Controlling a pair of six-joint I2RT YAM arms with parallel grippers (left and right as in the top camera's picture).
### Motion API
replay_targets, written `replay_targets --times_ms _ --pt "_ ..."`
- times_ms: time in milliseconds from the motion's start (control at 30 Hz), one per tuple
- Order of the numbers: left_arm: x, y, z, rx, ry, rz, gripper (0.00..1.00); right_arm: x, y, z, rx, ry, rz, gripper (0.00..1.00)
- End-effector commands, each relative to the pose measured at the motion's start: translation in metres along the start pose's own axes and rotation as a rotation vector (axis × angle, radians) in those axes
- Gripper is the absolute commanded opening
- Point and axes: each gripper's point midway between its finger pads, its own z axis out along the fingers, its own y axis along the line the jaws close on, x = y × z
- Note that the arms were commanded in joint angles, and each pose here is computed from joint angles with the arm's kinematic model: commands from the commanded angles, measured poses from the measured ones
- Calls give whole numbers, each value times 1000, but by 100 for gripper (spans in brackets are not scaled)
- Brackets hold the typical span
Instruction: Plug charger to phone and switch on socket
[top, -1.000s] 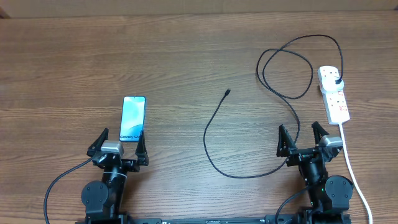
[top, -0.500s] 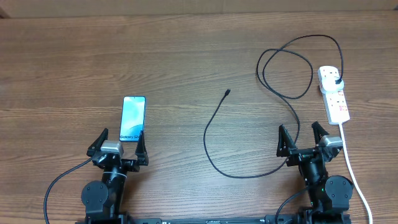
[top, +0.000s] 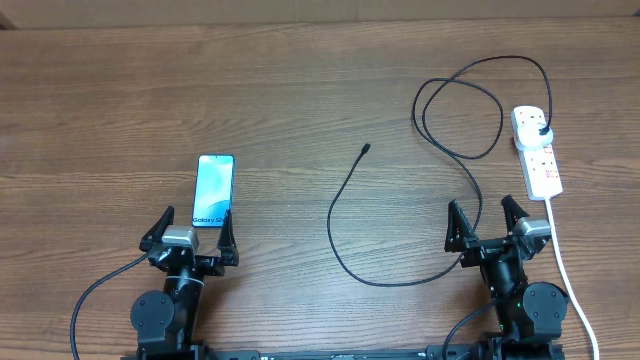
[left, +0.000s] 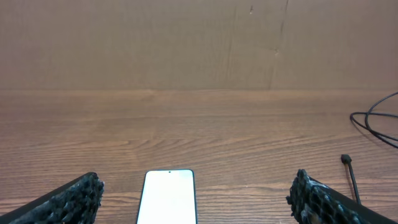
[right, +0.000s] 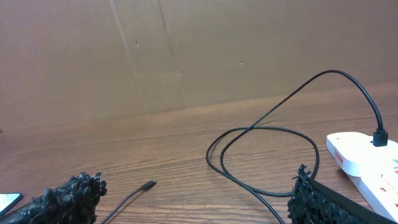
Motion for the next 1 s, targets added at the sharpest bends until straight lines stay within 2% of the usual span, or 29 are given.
replay_targets --times_ms 0,433,700,967 --pt "1 0 0 -2 -3 -8 99 1 -1 0 5 -6 -2 100" --pt "-13 -4 -1 12 11 -69 100 1 -1 0 5 -6 -2 100" --pt "-51 -5 9 14 56 -77 99 1 -1 0 5 -6 -2 100" --pt "-92 -17 42 96 172 -104 100 1 -1 0 5 -6 -2 100"
